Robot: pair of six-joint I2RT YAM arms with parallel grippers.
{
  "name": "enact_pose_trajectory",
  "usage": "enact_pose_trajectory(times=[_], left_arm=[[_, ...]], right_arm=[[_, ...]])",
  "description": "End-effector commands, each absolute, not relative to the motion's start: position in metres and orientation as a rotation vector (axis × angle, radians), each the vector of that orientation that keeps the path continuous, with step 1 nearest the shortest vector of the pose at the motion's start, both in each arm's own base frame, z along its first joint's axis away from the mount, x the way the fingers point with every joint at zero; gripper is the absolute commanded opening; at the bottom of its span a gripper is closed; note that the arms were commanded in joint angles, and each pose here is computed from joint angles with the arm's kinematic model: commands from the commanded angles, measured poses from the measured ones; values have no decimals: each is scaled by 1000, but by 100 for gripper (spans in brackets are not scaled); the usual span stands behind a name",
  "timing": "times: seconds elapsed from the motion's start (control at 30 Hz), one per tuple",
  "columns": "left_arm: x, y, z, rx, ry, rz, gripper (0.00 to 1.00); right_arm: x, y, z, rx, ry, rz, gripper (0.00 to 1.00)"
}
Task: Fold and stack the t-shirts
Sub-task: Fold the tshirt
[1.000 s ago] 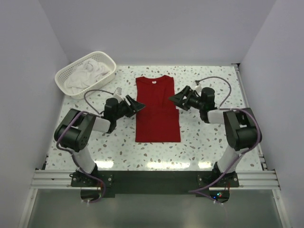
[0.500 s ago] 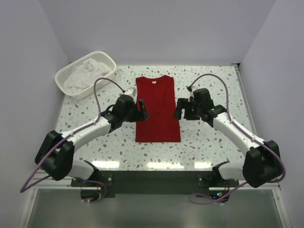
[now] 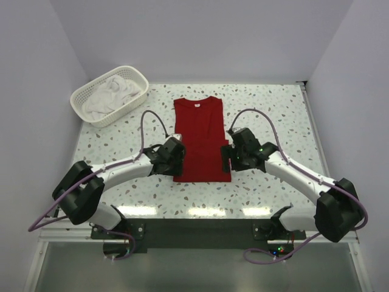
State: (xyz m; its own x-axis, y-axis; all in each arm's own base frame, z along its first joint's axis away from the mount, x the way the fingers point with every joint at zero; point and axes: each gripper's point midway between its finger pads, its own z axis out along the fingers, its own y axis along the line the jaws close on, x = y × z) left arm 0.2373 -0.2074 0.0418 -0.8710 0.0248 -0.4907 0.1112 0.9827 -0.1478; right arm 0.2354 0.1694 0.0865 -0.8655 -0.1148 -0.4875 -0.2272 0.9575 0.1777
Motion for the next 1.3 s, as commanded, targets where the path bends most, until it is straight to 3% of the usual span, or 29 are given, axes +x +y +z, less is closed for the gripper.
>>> enact_pose_trajectory(times=[0.0, 0.07, 0.53, 0.93, 1.27], left_arm=[[230, -205, 28, 110, 2657, -168, 52], [225, -208, 25, 129, 2670, -163, 49], [202, -201, -2, 158, 2755, -54, 47], [193, -198, -12, 177, 2783, -21, 37], [188, -198, -17, 185, 2795, -32, 35]], right_arm=[[235, 170, 80, -245, 2624, 252, 75], [234, 173, 77, -262, 2631, 240, 74], [219, 182, 46, -311, 2697, 170, 69], [211, 181, 16, -328, 2762, 71, 62], [216, 183, 48, -313, 2703, 98, 59]])
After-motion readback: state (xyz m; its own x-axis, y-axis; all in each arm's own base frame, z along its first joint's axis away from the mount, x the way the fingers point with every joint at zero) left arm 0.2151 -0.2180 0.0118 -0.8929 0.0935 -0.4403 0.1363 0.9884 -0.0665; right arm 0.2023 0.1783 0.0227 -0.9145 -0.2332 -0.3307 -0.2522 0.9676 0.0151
